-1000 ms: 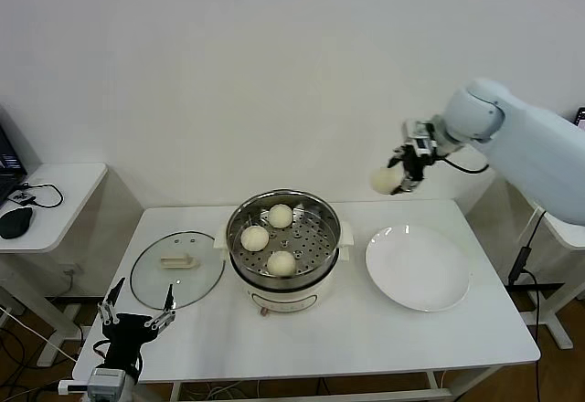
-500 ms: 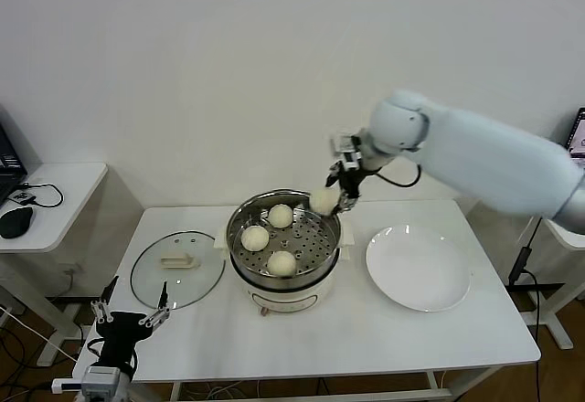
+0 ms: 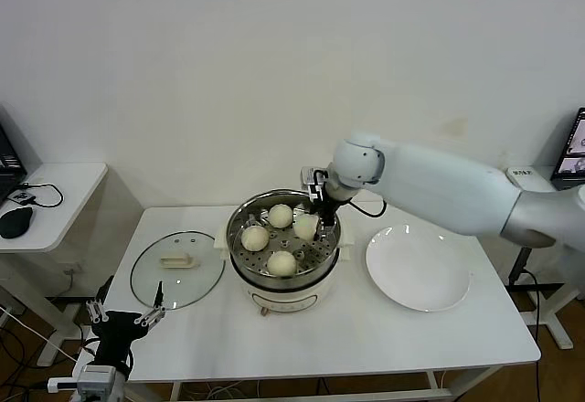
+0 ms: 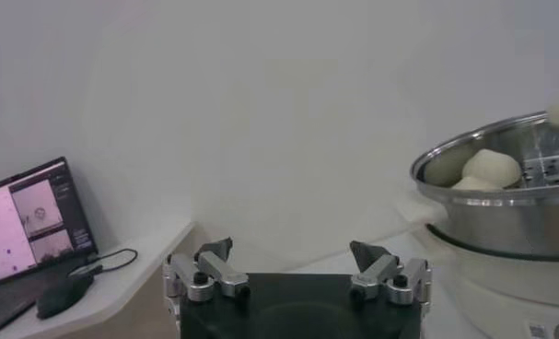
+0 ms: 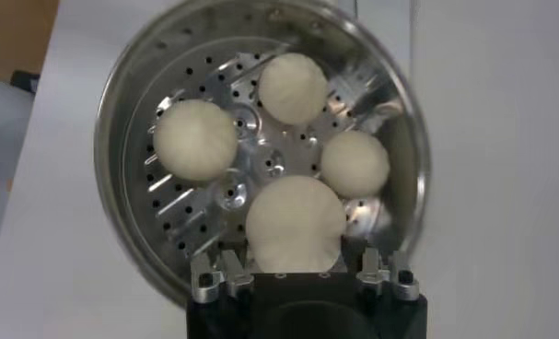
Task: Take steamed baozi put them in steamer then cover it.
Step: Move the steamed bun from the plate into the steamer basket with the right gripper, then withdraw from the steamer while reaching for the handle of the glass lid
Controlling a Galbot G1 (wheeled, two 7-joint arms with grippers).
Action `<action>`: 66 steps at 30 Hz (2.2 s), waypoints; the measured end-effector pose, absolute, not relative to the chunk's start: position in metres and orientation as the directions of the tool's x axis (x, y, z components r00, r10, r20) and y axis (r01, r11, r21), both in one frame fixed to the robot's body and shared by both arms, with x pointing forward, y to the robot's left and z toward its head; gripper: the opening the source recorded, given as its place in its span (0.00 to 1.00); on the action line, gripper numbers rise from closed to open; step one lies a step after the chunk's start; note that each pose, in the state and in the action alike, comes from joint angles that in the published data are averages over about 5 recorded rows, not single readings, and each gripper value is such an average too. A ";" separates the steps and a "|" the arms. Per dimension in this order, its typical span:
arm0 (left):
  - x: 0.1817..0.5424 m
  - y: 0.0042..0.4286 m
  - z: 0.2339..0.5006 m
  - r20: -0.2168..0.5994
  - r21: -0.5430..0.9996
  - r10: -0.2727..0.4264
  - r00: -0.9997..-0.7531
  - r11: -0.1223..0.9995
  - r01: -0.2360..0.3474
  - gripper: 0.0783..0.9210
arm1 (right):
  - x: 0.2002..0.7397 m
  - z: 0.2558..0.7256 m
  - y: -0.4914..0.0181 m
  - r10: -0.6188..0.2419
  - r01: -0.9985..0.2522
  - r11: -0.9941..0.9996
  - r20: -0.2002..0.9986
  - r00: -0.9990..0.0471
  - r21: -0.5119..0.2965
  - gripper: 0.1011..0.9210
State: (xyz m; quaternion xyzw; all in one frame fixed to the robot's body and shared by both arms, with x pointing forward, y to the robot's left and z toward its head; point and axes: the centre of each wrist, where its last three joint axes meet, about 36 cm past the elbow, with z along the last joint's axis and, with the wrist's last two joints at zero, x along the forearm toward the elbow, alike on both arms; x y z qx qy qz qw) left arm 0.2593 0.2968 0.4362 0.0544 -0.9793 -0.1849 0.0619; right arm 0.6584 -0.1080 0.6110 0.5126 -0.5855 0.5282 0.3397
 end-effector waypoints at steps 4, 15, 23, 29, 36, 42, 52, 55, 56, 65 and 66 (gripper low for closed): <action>0.260 0.297 0.435 0.103 0.368 -0.129 -0.986 0.926 -0.083 0.88 | 0.660 0.599 -0.107 -0.227 -0.962 -0.069 0.943 -0.244 -0.265 0.65; 0.260 0.297 0.435 0.104 0.369 -0.130 -0.986 0.926 -0.083 0.88 | 0.663 0.582 -0.102 -0.216 -0.963 -0.046 0.944 -0.249 -0.265 0.67; 0.260 0.297 0.436 0.099 0.368 -0.129 -0.987 0.926 -0.084 0.88 | 0.665 0.592 -0.107 -0.225 -0.957 -0.042 0.936 -0.270 -0.286 0.87; 0.260 0.296 0.437 0.098 0.366 -0.126 -0.987 0.927 -0.082 0.88 | 0.662 0.616 -0.117 -0.269 -0.944 -0.037 0.913 -0.306 -0.327 0.88; 0.261 0.295 0.436 0.092 0.357 -0.115 -0.989 0.931 -0.075 0.88 | 0.649 0.636 -0.141 -0.382 -0.914 0.034 0.840 -0.386 -0.405 0.88; 0.260 0.295 0.434 0.086 0.354 -0.110 -0.990 0.932 -0.073 0.88 | 0.627 0.623 -0.160 -0.514 -0.849 0.160 0.691 -0.508 -0.504 0.88; 0.262 0.294 0.428 0.062 0.345 -0.108 -0.992 0.935 -0.081 0.88 | 0.583 0.553 -0.193 -0.645 -0.667 0.465 0.294 -0.705 -0.582 0.88; 0.263 0.294 0.424 0.048 0.348 -0.115 -0.992 0.933 -0.091 0.88 | 0.569 0.529 -0.206 -0.644 -0.608 0.559 0.166 -0.747 -0.564 0.88; 0.263 0.293 0.423 0.044 0.349 -0.118 -0.992 0.932 -0.095 0.88 | 0.564 0.521 -0.210 -0.639 -0.587 0.589 0.125 -0.759 -0.555 0.88; 0.265 0.293 0.406 -0.015 0.425 -0.139 -0.990 0.896 -0.132 0.88 | 0.513 0.455 -0.249 -0.492 -0.399 0.831 -0.176 -0.853 -0.387 0.88; 0.265 0.295 0.404 -0.024 0.447 -0.139 -0.990 0.884 -0.135 0.88 | 0.506 0.448 -0.255 -0.464 -0.377 0.853 -0.192 -0.865 -0.361 0.88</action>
